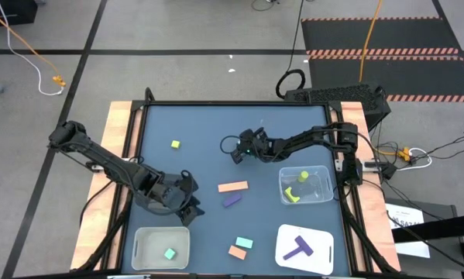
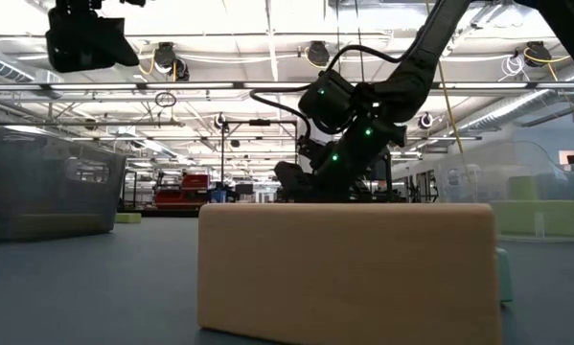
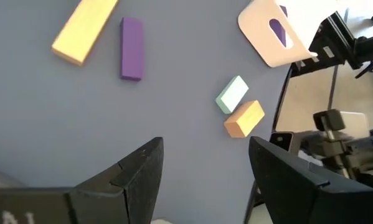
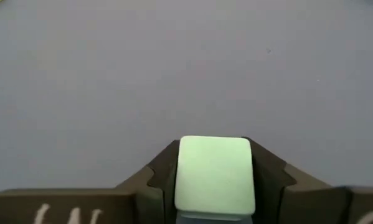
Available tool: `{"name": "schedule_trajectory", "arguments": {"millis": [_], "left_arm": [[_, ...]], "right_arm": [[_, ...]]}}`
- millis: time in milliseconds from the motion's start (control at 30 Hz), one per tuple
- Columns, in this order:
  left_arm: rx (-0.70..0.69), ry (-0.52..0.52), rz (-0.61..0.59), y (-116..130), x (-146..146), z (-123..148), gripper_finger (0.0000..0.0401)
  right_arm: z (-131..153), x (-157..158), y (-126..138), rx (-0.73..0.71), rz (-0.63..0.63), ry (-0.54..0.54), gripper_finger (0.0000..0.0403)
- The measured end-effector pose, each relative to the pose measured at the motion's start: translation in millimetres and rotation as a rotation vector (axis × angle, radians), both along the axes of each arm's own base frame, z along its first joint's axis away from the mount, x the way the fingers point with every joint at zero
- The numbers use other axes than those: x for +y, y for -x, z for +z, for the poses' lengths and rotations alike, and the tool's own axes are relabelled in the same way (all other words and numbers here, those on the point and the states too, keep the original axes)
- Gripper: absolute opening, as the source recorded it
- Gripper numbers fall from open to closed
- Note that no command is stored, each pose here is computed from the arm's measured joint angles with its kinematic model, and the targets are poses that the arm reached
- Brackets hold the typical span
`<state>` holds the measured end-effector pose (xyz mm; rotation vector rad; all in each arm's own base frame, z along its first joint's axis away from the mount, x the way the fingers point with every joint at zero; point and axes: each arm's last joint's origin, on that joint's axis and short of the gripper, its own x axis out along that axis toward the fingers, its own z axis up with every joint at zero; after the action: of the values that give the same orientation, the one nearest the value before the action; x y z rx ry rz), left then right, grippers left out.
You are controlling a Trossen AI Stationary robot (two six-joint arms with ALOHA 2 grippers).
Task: Sort & place blocks by color
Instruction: Put the top blue block into the gray bin
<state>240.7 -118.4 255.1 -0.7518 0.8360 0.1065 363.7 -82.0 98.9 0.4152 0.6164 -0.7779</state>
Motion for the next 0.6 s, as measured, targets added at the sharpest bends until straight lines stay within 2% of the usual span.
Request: {"name": "schedule_trajectory", "arguments": {"millis": [133,233,400,600], "left_arm": [[-0.021,-0.059,-0.008,-1,1,0,0.0237],[-0.042,-0.123,0.000,-2,5,0,0.0237],[-0.079,-0.282,-0.007,-5,14,1,0.0237],[-0.100,-0.489,-0.061,-10,26,1,0.0237]], "right_arm": [[5,1,0,0.006,0.065,-0.021,0.0114],[18,3,0,-0.032,0.130,-0.049,0.0114],[63,4,1,-0.172,0.233,-0.002,0.0114],[125,10,16,-0.316,0.354,0.092,0.0114]]}}
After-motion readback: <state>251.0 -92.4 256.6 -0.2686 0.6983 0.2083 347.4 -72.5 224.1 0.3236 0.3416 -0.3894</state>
